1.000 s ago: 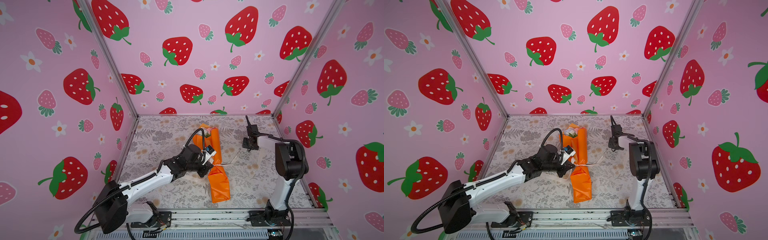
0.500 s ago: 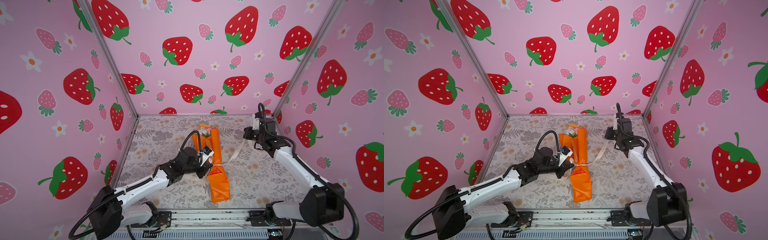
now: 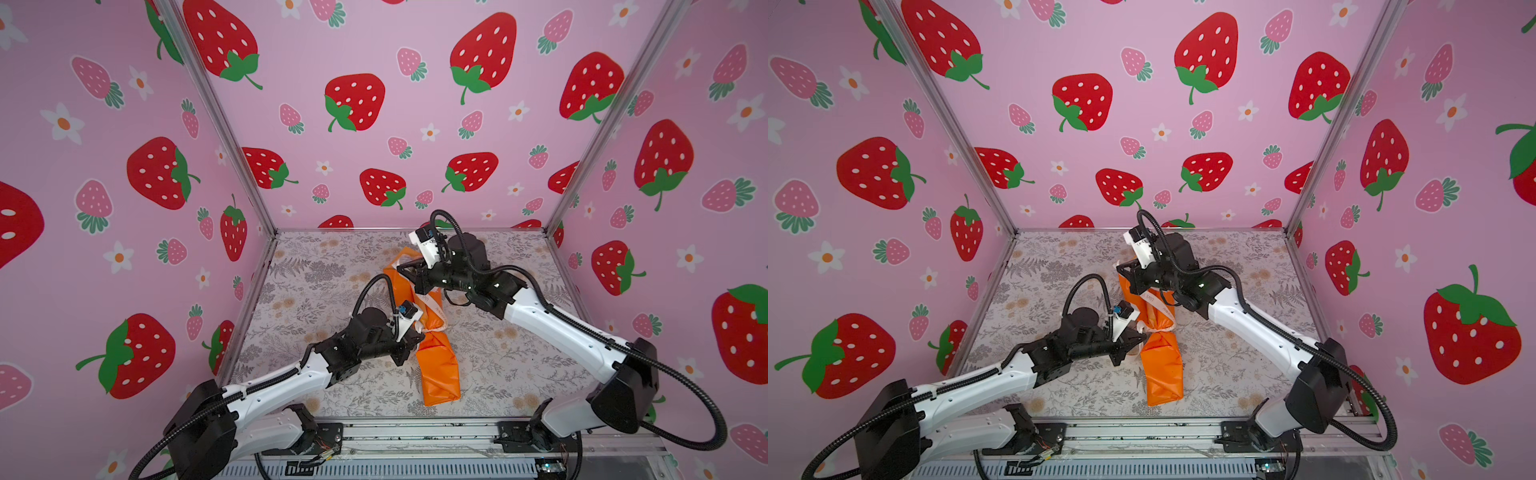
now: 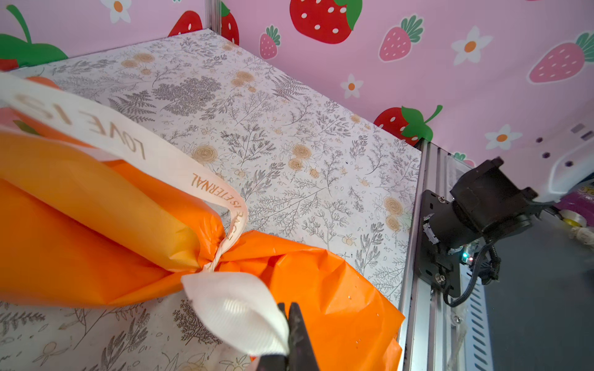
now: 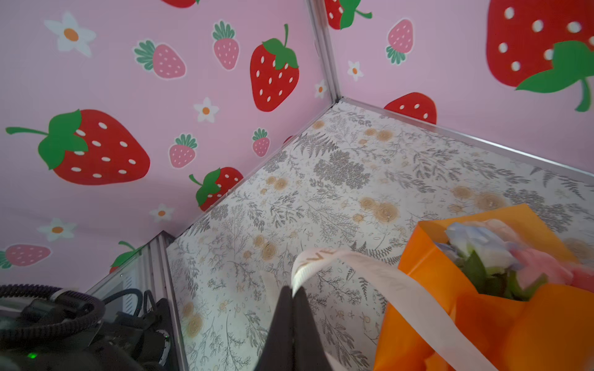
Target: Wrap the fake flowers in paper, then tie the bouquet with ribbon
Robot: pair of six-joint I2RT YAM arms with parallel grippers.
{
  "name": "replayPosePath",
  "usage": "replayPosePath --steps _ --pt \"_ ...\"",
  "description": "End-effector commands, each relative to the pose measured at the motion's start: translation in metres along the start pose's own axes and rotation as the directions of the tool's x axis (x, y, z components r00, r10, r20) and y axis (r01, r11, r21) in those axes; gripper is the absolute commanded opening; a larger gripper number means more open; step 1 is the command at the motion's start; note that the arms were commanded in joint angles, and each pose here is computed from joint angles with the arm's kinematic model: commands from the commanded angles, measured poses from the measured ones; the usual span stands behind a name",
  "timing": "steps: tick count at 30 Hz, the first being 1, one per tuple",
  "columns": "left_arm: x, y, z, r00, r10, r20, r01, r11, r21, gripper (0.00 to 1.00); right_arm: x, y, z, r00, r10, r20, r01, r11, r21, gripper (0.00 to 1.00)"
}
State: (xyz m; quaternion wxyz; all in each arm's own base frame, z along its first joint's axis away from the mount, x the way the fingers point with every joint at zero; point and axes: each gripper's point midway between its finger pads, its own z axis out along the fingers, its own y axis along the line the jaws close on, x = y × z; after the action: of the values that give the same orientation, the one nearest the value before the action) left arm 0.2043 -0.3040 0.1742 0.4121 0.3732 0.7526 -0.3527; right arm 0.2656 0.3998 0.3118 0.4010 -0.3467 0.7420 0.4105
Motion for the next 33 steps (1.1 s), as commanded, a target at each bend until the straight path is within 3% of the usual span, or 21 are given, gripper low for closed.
replayPosePath --steps 1,8,15,19,24,27,33 --pt "-0.016 -0.002 -0.006 0.996 0.009 0.091 -0.008 1.0 -0.011 0.0 0.01 0.006 0.008 1.0 -0.011 -0.019 0.01 0.997 -0.073 0.01" --pt "-0.013 -0.003 -0.013 0.993 0.02 0.113 -0.018 1.0 -0.02 0.0 0.016 0.01 0.026 0.999 0.026 -0.037 -0.031 0.989 -0.142 0.01" --pt "-0.011 -0.005 -0.015 0.992 0.028 0.122 -0.026 1.0 -0.016 0.0 0.04 0.028 0.069 0.976 0.069 -0.205 -0.132 0.942 -0.309 0.05" --pt "-0.01 -0.005 -0.014 0.994 0.028 0.11 -0.027 1.0 -0.013 0.0 0.057 0.033 0.078 0.961 0.079 -0.264 -0.17 0.924 -0.342 0.12" --pt "-0.011 -0.006 -0.013 0.993 0.035 0.109 -0.034 0.999 -0.011 0.01 0.066 0.008 0.068 0.952 0.075 -0.295 -0.144 0.965 -0.22 0.32" --pt "-0.011 -0.005 -0.012 0.994 0.04 0.101 -0.039 0.999 -0.011 0.01 0.053 -0.019 0.048 0.963 0.123 -0.238 -0.15 0.984 -0.099 0.44" --pt "-0.015 -0.006 -0.008 0.995 0.032 0.099 -0.032 0.999 -0.006 0.01 0.047 -0.055 -0.008 0.969 0.206 -0.138 -0.198 0.978 0.066 0.53"
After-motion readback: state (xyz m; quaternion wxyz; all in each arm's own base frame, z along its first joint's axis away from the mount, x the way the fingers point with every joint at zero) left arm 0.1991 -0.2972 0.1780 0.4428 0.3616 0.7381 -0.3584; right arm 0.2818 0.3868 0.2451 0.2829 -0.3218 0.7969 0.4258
